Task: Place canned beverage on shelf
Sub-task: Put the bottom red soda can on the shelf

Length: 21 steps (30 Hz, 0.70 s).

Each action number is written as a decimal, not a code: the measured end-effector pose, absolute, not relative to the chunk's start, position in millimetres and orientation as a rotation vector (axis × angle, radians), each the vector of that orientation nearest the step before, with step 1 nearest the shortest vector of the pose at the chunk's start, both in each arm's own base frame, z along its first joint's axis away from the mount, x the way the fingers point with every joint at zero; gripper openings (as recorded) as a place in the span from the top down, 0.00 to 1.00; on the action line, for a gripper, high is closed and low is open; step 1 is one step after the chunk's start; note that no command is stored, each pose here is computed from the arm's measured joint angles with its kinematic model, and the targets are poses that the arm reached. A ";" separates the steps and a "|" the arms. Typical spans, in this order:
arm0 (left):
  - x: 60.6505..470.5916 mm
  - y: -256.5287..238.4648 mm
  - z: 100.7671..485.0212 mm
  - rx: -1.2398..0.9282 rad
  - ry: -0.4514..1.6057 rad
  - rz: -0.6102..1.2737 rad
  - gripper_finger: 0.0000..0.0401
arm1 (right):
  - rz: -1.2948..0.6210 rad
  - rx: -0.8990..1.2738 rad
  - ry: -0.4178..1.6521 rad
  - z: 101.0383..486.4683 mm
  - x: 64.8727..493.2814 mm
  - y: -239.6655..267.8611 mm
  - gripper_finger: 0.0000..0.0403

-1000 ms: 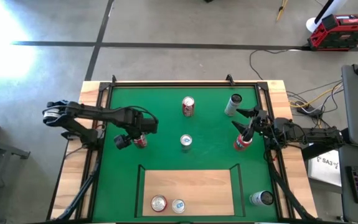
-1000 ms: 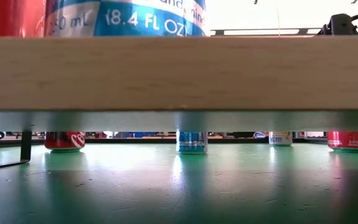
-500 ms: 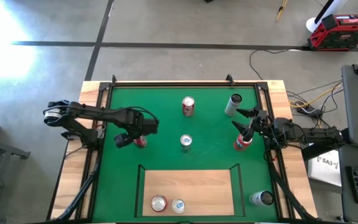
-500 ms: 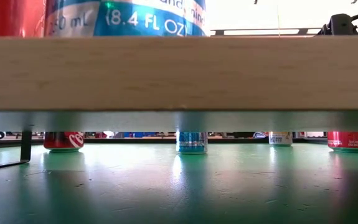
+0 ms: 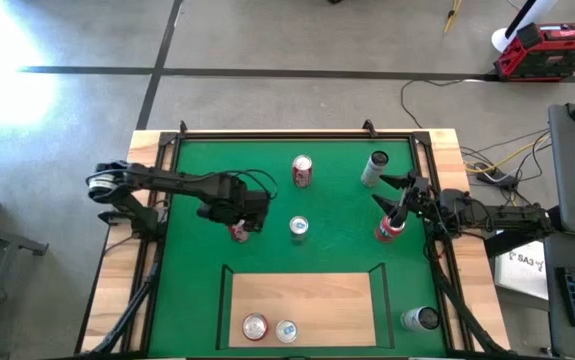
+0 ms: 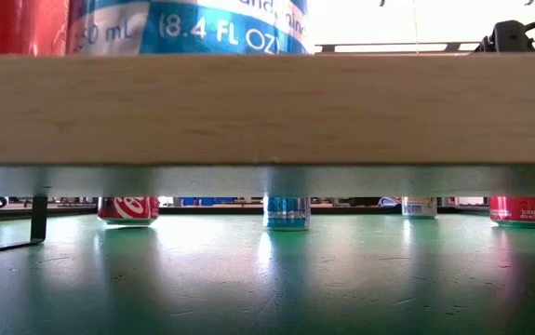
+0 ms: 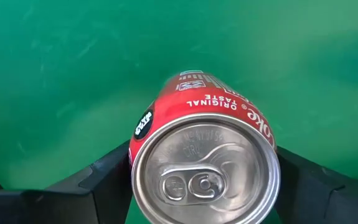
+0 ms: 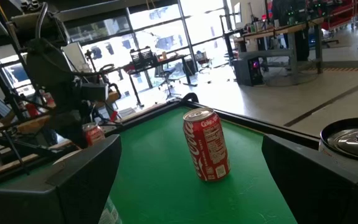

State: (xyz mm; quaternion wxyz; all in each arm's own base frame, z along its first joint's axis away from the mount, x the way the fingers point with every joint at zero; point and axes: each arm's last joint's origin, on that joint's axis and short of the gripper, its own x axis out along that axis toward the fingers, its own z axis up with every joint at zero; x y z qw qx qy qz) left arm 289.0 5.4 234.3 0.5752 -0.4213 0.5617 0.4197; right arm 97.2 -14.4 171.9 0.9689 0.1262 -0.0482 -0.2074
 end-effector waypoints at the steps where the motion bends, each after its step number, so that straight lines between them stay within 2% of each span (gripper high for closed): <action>1: 293.5 5.6 234.5 -0.949 1.334 0.961 0.30 | -0.419 0.255 -0.098 171.9 97.2 -14.4 0.05; 8: 326.9 7.4 234.9 -0.742 1.389 0.811 0.30 | -0.419 0.255 -0.098 171.9 97.2 -14.4 0.05; 21: 354.3 6.9 234.3 -0.589 1.394 0.656 0.28 | -0.419 0.255 -0.097 171.8 97.3 -14.3 0.05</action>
